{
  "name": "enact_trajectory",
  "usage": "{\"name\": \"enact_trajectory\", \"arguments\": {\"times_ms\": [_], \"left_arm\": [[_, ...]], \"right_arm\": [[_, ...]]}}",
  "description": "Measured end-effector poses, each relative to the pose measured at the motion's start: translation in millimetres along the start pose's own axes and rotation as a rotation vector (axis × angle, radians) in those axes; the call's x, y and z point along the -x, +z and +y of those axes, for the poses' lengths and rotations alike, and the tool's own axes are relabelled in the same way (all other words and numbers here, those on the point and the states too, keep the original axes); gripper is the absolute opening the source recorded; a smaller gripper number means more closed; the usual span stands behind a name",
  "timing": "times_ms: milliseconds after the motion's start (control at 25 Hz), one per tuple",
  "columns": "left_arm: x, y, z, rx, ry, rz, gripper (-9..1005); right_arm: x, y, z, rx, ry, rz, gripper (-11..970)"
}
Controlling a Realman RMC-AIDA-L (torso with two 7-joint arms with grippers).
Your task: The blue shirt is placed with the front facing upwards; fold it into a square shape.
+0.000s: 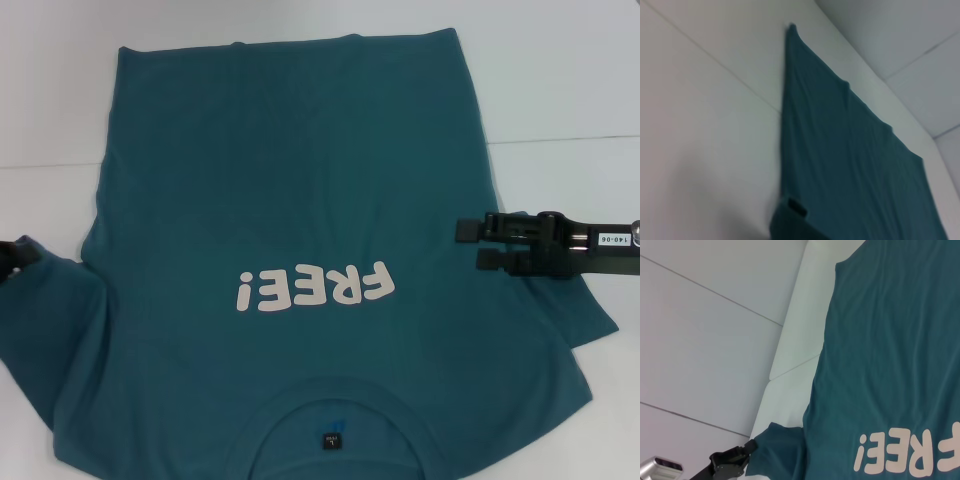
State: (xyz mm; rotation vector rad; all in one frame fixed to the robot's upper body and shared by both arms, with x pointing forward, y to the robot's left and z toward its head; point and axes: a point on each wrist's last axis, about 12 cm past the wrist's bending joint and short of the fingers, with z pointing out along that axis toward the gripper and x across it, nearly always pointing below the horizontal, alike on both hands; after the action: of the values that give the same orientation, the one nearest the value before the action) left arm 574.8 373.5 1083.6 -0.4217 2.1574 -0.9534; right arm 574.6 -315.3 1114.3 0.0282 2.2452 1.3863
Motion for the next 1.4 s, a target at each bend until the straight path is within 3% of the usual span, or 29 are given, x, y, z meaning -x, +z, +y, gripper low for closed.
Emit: {"name": "enact_trajectory", "arguments": {"times_ms": [760, 1400], "left_arm": [[-16.0, 30.3, -33.8, -0.110, -0.072, 0.098, -2], [-18.6, 44.5, -60.3, -0.126, 0.083, 0.141, -2]], "right_arm": [[-1.4, -2.6, -2.5, -0.008, 0.000, -0.007, 915], [-0.3, -3.8, -2.8, -0.007, 0.001, -0.019, 914]]}}
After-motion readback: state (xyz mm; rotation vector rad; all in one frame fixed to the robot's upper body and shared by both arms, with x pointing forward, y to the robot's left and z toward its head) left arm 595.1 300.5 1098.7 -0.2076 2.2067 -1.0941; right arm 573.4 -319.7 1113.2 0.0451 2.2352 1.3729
